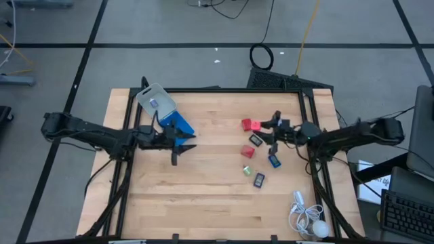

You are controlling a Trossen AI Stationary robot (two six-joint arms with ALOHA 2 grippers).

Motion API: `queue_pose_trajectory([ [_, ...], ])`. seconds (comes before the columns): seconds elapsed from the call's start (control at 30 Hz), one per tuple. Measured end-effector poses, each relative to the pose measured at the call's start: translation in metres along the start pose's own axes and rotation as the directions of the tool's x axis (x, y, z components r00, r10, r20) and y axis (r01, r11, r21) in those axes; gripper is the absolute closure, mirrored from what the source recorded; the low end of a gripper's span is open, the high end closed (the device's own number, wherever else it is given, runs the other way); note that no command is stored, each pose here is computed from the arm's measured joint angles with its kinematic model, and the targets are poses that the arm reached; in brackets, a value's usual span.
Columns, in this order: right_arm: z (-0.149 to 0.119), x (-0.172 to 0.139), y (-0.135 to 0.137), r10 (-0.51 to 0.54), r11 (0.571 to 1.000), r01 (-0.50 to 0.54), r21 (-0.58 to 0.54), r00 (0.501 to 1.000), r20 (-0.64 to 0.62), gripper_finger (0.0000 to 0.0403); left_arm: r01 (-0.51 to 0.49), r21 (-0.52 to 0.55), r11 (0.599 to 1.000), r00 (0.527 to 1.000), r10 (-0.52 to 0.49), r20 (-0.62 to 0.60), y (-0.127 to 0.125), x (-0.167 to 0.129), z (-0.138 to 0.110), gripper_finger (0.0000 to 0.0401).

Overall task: Pick & Place Office items
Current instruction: Put the pink charger adapter into the gray bin

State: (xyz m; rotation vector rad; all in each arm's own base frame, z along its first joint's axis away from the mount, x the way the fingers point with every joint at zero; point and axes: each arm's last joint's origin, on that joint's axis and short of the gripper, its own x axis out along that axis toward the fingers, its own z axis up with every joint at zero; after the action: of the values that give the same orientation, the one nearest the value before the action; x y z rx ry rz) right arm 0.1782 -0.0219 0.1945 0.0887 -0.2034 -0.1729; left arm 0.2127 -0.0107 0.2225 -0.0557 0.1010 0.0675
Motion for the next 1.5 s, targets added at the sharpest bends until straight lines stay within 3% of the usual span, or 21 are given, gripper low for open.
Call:
queue_pose_trajectory([
  [0.3,-0.006,0.003,0.018,0.084,0.996,-0.084,0.017,0.996,-0.029,0.0249,-0.009,0.072,0.997,0.970,-0.008,0.244,-0.004,0.045,-0.014,0.0219],
  [0.7,-0.007,0.049,0.047,0.174,0.984,-0.176,-0.026,0.983,-0.066,0.0247,0.090,0.075,0.993,0.960,-0.106,0.260,-0.017,0.105,-0.005,0.0219],
  [1.03,-0.009,0.079,0.062,0.265,0.964,-0.267,-0.021,0.961,-0.075,0.0250,0.112,0.084,0.990,0.957,-0.130,0.260,-0.022,0.113,-0.004,0.0219],
  [1.5,-0.013,0.092,0.066,0.268,0.963,-0.270,-0.012,0.960,-0.084,0.0247,0.126,0.082,0.989,0.954,-0.143,0.262,-0.025,0.112,-0.004,0.0219],
])
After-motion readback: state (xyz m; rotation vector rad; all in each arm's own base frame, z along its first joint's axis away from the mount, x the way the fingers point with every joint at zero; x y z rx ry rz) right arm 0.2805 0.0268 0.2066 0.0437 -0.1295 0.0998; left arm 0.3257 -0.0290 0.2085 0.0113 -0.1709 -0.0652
